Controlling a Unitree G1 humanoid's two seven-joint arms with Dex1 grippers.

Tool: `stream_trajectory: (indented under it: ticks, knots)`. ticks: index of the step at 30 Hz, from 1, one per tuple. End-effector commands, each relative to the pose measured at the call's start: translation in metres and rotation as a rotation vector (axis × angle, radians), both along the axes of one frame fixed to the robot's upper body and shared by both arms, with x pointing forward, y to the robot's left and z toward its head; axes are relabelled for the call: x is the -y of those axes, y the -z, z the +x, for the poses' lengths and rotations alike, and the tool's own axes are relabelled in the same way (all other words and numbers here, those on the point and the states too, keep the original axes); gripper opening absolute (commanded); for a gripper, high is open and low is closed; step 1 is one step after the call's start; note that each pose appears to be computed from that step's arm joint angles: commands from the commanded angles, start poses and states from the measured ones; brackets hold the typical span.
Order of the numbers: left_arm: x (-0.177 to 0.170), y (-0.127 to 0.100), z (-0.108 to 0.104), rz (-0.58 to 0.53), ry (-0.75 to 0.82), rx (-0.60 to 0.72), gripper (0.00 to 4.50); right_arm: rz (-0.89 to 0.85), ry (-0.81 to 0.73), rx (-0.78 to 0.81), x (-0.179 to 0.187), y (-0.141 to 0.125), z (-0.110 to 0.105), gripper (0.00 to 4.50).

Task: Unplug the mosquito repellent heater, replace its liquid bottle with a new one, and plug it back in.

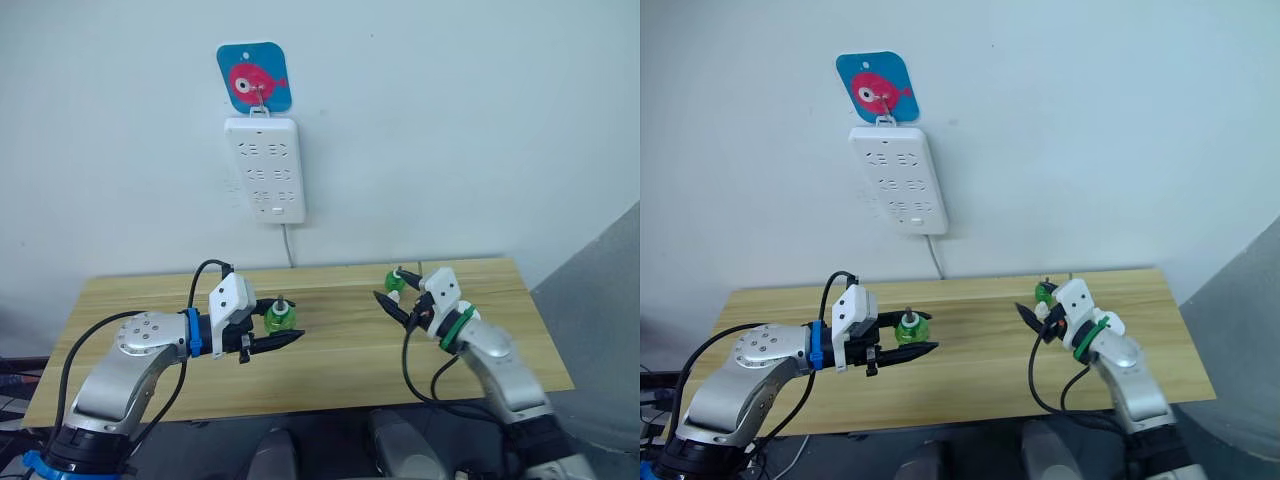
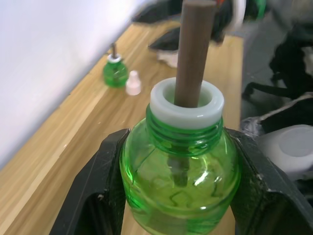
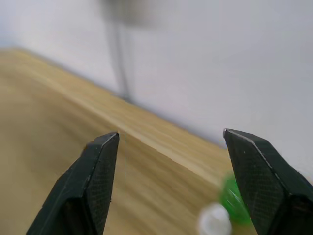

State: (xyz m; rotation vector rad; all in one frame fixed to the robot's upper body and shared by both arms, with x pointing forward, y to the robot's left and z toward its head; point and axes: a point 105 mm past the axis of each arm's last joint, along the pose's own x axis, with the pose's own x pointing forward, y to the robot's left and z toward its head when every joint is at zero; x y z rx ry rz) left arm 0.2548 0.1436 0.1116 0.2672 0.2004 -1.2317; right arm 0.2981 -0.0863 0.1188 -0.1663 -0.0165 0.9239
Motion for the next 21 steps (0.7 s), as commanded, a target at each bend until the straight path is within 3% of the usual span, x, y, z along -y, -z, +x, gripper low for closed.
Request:
stream_trajectory:
  ticks: [1, 5, 9, 21]
  knots:
    - [0.011, -0.011, -0.002, -0.007, 0.102, 0.046, 2.29, 0.006, -0.284, -0.009, -0.034, -0.046, -0.029, 3.53]
    - [0.026, -0.021, 0.002, -0.033, 0.164, 0.075, 2.29, -0.033, -0.49, -0.073, -0.057, -0.065, -0.049, 3.53]
    - [0.037, -0.032, 0.006, -0.072, 0.188, 0.086, 2.29, -0.024, -0.598, -0.129, -0.072, -0.07, -0.062, 3.53]
    - [0.042, -0.034, 0.004, -0.076, 0.223, 0.092, 2.29, -0.015, -0.585, -0.103, -0.093, -0.069, -0.049, 3.53]
